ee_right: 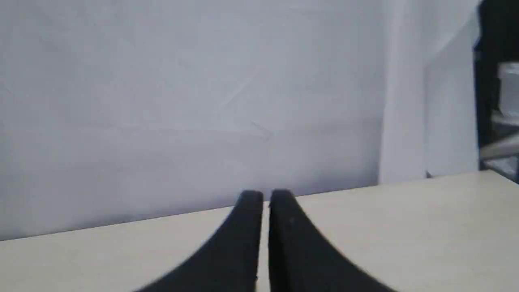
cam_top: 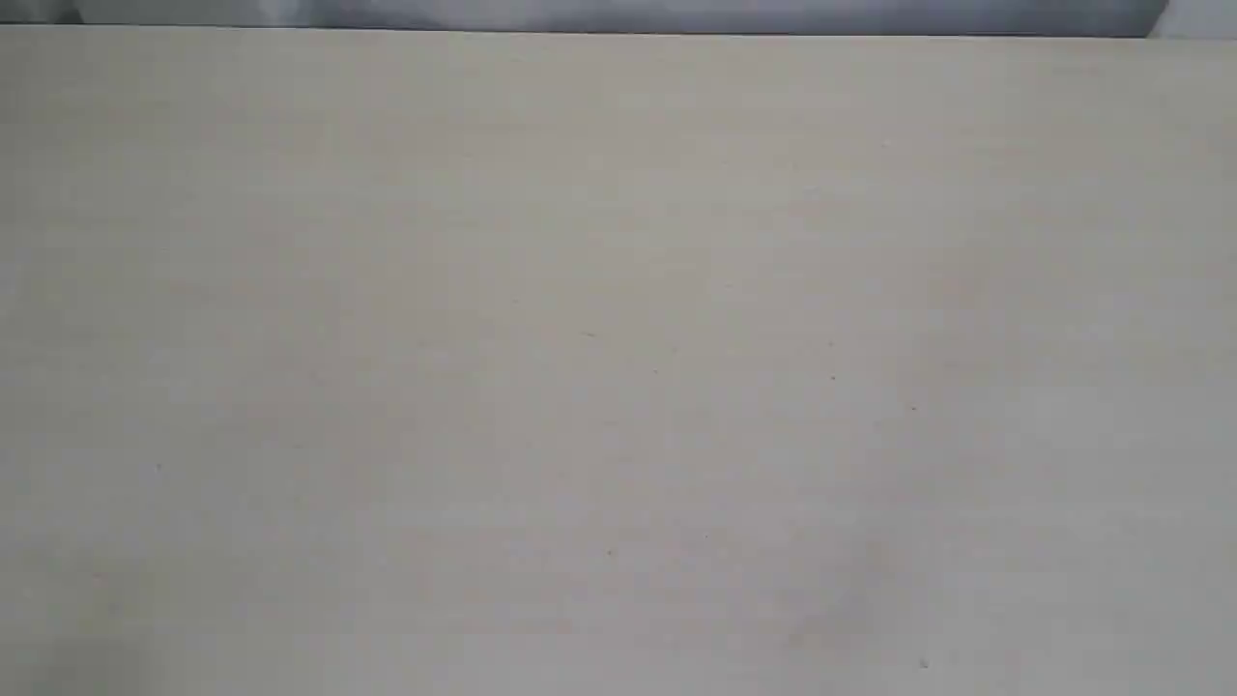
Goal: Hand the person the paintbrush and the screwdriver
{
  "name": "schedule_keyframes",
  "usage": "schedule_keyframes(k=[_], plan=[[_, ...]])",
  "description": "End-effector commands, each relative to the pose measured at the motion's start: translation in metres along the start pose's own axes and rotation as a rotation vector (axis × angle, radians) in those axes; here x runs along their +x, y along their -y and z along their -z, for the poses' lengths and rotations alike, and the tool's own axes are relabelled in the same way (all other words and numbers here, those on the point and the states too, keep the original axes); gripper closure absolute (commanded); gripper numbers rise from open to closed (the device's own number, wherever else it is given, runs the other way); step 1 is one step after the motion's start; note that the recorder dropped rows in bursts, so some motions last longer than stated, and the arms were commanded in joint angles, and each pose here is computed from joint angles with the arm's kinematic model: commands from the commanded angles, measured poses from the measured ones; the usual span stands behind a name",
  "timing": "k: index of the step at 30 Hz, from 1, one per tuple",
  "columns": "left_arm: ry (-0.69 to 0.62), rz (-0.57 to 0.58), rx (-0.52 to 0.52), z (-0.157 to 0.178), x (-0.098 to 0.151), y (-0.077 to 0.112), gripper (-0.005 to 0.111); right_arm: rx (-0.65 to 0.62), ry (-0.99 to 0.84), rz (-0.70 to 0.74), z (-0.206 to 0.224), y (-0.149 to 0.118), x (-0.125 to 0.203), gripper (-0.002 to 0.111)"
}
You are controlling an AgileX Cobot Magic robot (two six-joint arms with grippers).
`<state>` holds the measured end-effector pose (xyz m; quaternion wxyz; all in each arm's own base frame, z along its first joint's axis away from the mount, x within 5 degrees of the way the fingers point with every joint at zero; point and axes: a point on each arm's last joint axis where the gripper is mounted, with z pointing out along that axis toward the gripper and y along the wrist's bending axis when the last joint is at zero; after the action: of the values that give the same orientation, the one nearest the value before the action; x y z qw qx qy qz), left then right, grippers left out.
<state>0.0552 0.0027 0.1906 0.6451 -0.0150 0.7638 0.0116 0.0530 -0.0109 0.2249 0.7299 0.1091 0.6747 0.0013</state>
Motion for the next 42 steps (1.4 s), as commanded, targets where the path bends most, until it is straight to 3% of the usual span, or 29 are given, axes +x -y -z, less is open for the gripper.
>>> schedule_keyframes(k=[1,14,28,42], plan=[[0.008,0.003,0.009,0.0,0.0,0.001,0.107,0.057,-0.022,0.022,-0.001,0.005,0.015,0.104],[0.006,0.005,0.01,0.0,0.0,0.001,0.107,0.053,-0.028,0.12,-0.001,0.005,0.016,0.104],[0.006,0.003,0.009,0.0,0.0,0.001,0.107,0.018,-0.124,0.318,-0.001,0.003,0.025,0.104],[0.006,0.003,0.009,0.0,0.0,0.001,0.107,0.031,-0.163,0.247,0.0,0.004,0.028,0.104]])
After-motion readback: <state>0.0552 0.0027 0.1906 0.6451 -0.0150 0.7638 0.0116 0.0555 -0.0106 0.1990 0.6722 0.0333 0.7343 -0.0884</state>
